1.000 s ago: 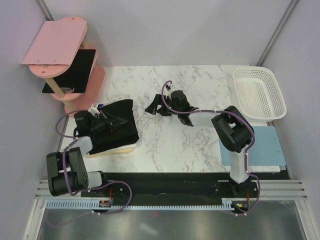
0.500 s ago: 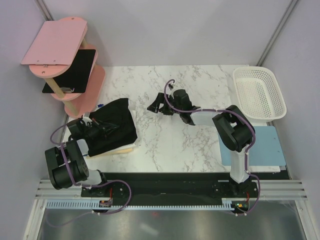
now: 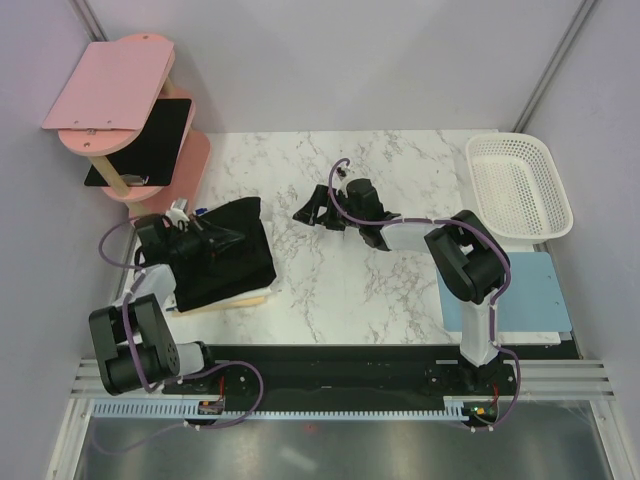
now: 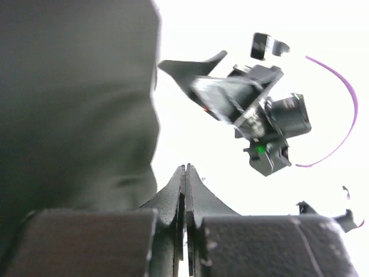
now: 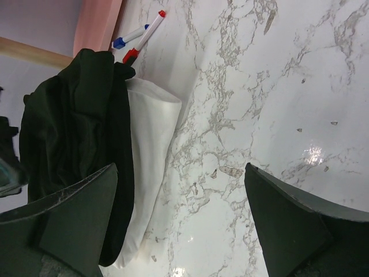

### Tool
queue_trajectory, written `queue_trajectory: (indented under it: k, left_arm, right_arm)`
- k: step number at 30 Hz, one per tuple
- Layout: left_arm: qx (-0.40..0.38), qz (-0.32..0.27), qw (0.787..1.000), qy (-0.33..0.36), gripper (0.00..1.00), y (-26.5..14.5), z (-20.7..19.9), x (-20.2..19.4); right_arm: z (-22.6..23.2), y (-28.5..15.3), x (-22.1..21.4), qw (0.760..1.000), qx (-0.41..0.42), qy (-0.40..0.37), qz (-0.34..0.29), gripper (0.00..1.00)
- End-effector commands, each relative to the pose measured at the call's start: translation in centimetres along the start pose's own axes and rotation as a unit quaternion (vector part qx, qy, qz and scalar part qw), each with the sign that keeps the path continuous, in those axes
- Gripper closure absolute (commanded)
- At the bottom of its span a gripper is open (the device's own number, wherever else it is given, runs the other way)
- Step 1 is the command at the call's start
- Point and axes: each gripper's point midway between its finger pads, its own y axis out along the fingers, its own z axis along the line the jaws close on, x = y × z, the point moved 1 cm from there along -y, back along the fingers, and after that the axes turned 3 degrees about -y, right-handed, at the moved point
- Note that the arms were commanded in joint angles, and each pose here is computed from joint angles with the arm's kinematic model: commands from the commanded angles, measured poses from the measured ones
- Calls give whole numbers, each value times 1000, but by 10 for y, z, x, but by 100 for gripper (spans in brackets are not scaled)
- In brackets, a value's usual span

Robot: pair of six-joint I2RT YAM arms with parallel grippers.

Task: Fold and stack the t-shirts
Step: Smooth out wrinkles on the folded tshirt

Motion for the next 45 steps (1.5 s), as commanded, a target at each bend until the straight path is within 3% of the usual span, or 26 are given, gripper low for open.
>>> queue_trajectory:
  k: [1, 6, 15, 22, 30, 32, 37, 41, 43, 44, 45]
  left_arm:
    - [-24, 11, 996, 89, 98, 6, -46, -4]
    - [-17, 40, 994, 97, 98, 27, -50, -21]
    - [22, 121, 990, 70, 98, 66, -7, -74]
    - [65, 146, 986, 40, 98, 60, 34, -108]
    - [94, 151, 984, 28, 98, 53, 52, -119]
    - [85, 157, 983, 31, 98, 53, 47, -119]
    - [11, 153, 983, 101, 98, 59, -18, -100]
    - [24, 120, 977, 176, 98, 58, -60, -83]
    - [35, 92, 970, 220, 91, 61, -87, -67]
    - [85, 80, 965, 236, 89, 63, -77, -62]
    - [93, 60, 959, 260, 81, 66, -95, -51]
  right_arm:
    - [5, 2, 4, 1000, 18, 1, -11, 2]
    - [2, 2, 2, 1000, 13, 2, -8, 2]
    - [-10, 0, 5, 1000, -4, 14, -11, 2]
    - [-20, -2, 4, 1000, -13, 21, -9, 2]
    - [-24, 1, 2, 999, -9, 36, -7, 2]
    - [-25, 0, 0, 999, -10, 36, -5, 2]
    - [-26, -4, 1, 999, -15, 27, -8, 2]
    - [-31, -16, 5, 999, -38, 6, -9, 2]
    - [-33, -25, 14, 998, -53, -8, -17, 2]
    - [-42, -30, 13, 997, -76, -20, -12, 2]
    - [-49, -36, 18, 996, -89, -25, -16, 2]
